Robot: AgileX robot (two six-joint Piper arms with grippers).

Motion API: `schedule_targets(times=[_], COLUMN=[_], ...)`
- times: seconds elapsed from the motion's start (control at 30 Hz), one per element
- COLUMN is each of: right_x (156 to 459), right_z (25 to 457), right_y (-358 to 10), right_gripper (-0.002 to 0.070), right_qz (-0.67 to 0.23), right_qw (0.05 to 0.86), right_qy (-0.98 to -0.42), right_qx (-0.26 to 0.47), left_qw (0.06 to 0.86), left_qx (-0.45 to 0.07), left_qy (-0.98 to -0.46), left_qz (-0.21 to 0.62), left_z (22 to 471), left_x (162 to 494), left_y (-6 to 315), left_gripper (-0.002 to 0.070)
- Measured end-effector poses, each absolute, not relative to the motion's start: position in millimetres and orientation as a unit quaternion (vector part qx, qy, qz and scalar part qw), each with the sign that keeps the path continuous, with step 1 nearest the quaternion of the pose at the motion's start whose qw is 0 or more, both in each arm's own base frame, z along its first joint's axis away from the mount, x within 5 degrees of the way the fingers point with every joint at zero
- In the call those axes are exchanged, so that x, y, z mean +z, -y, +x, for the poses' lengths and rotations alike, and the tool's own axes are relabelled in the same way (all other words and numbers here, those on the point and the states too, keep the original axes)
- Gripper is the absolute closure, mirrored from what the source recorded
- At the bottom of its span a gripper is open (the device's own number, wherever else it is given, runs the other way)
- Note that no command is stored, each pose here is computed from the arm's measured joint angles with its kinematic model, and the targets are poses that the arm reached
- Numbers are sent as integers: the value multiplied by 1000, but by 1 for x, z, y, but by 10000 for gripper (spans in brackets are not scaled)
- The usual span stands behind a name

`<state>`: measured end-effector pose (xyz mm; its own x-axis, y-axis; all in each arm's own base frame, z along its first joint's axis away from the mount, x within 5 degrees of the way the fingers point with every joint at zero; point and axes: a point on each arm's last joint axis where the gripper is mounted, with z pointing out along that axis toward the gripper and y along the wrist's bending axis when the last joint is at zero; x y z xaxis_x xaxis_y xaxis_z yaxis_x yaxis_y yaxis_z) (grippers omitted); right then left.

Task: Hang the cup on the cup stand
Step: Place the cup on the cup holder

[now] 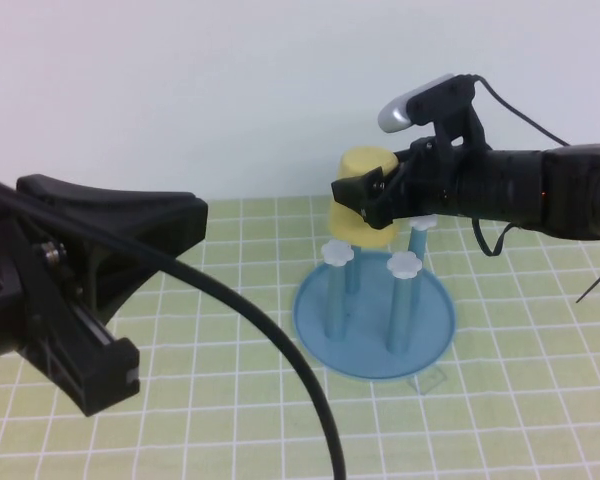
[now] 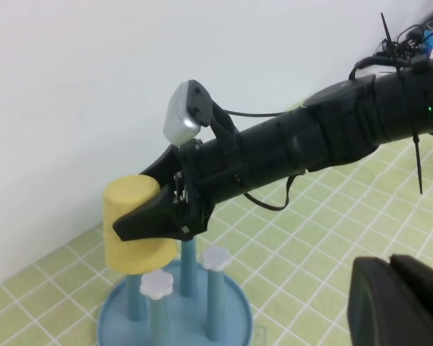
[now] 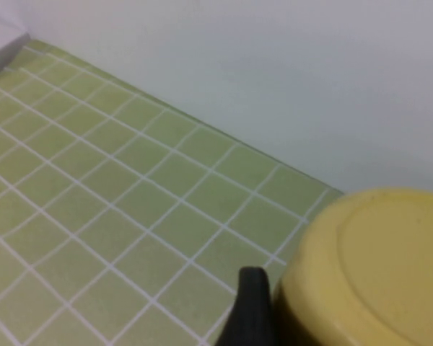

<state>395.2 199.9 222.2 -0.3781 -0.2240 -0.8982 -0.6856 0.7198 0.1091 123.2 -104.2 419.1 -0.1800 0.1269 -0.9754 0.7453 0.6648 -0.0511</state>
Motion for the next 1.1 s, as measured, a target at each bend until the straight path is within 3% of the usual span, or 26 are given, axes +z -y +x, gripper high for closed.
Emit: schedule_targets(times=[0.33, 0.6, 0.87, 0.97, 1.1], right_x=[204, 201, 200, 207, 243], right_z=[398, 401, 400, 399, 392], right_y=[-206, -206, -206, -206, -202], right_gripper=[77, -4, -16, -17, -17], right_qz=[-289, -284, -283, -282, -282], right_qw=[463, 463, 463, 470, 504], right_qy=[-806, -812, -814, -810, -789], right_qx=[230, 212, 209, 208, 210], left_qw=[569, 577, 604, 616, 641], left_qx=[-273, -272, -260, -243, -233], left_qy=[-716, -712, -700, -695, -682], left_qz=[299, 294, 278, 278, 265], left_z=[124, 125, 129, 131, 131], left_x=[420, 421, 426, 426, 431], left_y=[104, 103, 101, 99, 96], left_gripper=[676, 676, 676, 676, 676])
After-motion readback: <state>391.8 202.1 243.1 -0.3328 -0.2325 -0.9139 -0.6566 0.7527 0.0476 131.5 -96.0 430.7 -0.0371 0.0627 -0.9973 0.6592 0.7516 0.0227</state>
